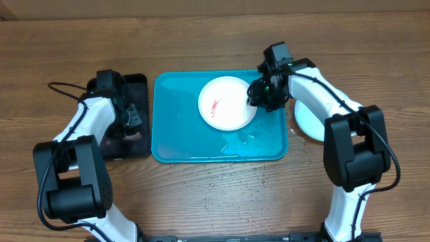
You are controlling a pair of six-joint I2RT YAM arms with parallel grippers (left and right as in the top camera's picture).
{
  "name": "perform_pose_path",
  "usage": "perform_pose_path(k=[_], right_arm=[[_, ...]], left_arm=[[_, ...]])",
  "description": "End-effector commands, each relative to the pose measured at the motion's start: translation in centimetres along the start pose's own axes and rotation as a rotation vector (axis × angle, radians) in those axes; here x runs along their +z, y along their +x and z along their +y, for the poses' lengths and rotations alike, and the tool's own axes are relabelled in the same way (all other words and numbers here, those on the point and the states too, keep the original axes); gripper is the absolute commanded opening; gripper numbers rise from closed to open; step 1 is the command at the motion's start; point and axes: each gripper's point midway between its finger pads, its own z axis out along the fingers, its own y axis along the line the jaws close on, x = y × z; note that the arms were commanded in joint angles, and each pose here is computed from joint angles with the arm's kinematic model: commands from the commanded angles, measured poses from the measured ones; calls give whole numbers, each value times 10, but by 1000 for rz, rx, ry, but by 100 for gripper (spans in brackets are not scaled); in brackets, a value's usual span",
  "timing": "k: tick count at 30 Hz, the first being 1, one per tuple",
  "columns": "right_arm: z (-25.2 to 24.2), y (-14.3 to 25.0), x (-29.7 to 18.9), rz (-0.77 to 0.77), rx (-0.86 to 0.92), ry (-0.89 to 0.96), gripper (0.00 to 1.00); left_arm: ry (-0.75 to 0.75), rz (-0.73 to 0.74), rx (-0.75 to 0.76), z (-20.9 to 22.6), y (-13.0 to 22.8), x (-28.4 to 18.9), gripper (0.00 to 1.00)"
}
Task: Clean dirty plates on tray and stack at the side
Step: 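Pull the white plate to the tray center with the right gripper, then pick up the sponge from the black tray with the left gripper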
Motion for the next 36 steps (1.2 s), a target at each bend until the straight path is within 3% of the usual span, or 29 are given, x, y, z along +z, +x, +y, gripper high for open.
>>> perform_pose_path(k=[1,13,16,19,23,26,29,31,36], right_arm=[[-13,-28,-17,-129,-7,87,44],[2,-9,10,-69,-40,40,35],[2,-9,12,-68,-40,40,26],[1,-8,12,-65,-39,41,24],[1,-7,12,-61,-34,42,24],[1,-7,12,-59,-35,42,24],[2,-4,12,-48,-35,46,24],[1,-1,13,-38,-34,50,24],[0,1,13,-31,-31,53,22]], left_arm=[[-16,-16,11,5,-6,-5,5],[-16,-15,11,5,-5,-5,6],[-18,-11,11,6,-4,-5,18],[-17,-12,11,6,-5,-5,41],[-18,-10,11,6,-4,-5,52],[-19,-8,11,6,-3,-5,53],[-19,-9,11,6,-2,-3,49],[-20,-6,12,6,-1,-2,39],[-24,2,12,7,2,2,4]])
